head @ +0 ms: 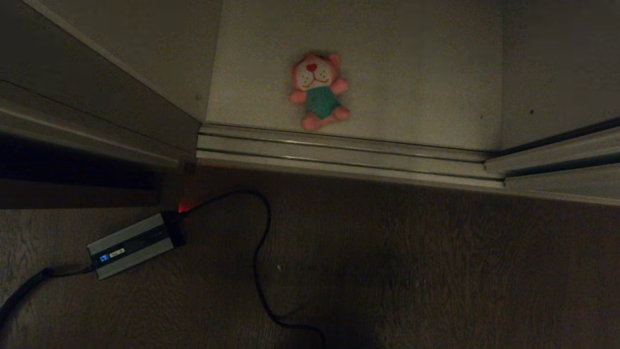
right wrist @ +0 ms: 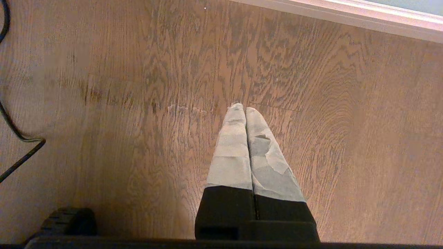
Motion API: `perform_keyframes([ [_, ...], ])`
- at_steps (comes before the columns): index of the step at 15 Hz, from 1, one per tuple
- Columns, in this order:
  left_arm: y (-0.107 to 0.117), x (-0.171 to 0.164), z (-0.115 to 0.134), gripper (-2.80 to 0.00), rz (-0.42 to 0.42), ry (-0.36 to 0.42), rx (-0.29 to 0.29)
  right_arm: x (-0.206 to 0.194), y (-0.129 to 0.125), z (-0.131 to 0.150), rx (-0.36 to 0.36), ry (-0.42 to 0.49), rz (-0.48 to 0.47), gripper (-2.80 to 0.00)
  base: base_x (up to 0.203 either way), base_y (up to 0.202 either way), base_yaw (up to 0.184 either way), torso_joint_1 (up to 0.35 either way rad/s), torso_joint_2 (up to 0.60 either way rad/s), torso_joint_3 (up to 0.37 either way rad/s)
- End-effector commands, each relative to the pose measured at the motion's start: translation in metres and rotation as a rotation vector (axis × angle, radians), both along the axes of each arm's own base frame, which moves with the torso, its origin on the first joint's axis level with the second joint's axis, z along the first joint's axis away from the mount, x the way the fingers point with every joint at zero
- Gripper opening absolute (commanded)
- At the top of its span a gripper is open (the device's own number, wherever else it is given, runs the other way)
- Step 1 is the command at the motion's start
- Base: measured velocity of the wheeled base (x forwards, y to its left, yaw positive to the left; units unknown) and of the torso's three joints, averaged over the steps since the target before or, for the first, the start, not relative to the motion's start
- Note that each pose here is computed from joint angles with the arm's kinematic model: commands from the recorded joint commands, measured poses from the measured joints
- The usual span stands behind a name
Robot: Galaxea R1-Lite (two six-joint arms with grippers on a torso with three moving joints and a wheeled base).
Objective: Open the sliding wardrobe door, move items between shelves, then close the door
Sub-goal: Place the pink doll on the higher shelf
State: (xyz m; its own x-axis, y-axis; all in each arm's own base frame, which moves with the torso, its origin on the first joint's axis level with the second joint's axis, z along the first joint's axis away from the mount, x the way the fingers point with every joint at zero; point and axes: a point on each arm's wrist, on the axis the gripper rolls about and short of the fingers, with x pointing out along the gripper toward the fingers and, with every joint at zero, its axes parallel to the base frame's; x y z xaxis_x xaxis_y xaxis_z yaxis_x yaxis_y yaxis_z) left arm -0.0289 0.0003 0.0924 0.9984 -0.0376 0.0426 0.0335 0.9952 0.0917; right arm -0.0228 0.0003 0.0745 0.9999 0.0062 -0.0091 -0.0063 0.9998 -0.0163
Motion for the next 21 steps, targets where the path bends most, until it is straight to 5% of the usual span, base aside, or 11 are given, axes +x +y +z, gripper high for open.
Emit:
perform_keyframes([
  [1,-0.001,-0.008,0.030,-2.80,-0.060,-0.056,0.003,0.000,0.000,-0.001,0.000,0.002,0.001,-2.80,0.000,0.000,0.000,0.000,0.00,0.000],
  [7,-0.009,0.069,0.080,-2.80,-0.312,0.409,-0.129,0.000,0.000,-0.001,0.000,0.002,0.002,-2.80,0.000,0.000,0.000,0.000,0.00,0.000],
  [13,-0.027,0.171,0.098,-2.80,-0.539,0.712,-0.218,0.000,0.000,-0.001,0.000,0.002,0.001,-2.80,0.000,0.000,0.000,0.000,0.00,0.000],
  [17,-0.077,0.227,0.123,-2.80,-0.694,0.752,-0.198,0.000,0.000,-0.001,0.000,0.002,0.000,-2.80,0.000,0.000,0.000,0.000,0.00,0.000],
  [21,-0.112,0.266,0.135,-2.80,-0.710,0.752,-0.206,0.000,0.000,-0.001,0.000,0.003,0.001,-2.80,0.000,0.000,0.000,0.000,0.00,0.000],
])
